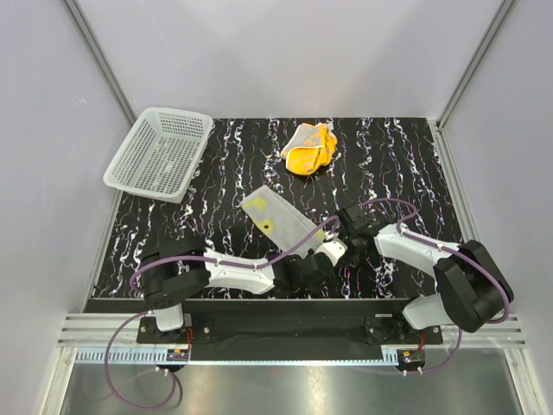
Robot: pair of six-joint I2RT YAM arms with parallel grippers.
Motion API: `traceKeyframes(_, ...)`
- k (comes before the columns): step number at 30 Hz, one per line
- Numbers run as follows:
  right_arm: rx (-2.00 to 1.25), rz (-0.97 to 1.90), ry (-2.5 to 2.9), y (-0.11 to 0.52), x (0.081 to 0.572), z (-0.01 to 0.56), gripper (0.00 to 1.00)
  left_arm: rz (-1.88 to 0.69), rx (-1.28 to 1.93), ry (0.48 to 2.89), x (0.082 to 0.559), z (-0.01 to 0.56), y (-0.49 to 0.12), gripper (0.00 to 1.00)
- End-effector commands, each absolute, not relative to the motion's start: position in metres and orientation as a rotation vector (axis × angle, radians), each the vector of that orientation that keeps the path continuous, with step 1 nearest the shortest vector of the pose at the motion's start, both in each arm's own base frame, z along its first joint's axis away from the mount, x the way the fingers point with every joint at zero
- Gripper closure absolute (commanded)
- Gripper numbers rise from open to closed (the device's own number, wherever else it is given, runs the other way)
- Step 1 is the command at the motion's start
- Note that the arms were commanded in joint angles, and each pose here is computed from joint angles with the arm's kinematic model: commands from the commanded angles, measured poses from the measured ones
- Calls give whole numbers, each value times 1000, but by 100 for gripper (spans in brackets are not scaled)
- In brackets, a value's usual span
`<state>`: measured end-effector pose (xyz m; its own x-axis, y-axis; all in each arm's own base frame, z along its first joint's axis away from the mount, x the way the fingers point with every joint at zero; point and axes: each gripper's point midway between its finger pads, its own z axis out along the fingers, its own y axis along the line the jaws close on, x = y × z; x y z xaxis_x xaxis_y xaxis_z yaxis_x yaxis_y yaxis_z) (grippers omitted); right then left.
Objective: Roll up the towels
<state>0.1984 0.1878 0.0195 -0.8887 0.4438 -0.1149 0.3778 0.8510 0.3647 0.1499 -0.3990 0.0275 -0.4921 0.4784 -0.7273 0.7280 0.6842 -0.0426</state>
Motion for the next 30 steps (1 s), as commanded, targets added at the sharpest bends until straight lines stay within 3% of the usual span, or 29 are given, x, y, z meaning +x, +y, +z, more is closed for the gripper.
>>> traceKeyframes(1, 610, 492, 2879, 187, 187, 18, 82, -515, 883, 2118, 158, 46, -421, 87)
traceKeyframes(3, 608, 493, 2878, 187, 186, 20, 82, -529, 882, 2125, 157, 45, -422, 100)
traceKeyframes(6, 587, 486, 2868, 185, 189, 25, 75, -620, 871, 2168, 153, 44, -422, 100)
traceKeyframes(7, 588, 470, 2870, 183, 188, 27, 70, -669, 856, 2174, 154, 47, -423, 100)
traceKeyframes(8, 576, 454, 2859, 181, 189, 30, 57, -742, 849, 2187, 154, 52, -423, 100)
traceKeyframes(12, 568, 406, 2817, 173, 195, 46, 36, -850, 797, 2228, 155, 59, -417, 100)
traceKeyframes(19, 556, 328, 2672, 156, 213, 81, 26, -925, 763, 2260, 157, 66, -409, 100)
traceKeyframes(30, 548, 423, 2577, 154, 212, 101, 24, -1321, 512, 2334, 150, 78, -414, 100)
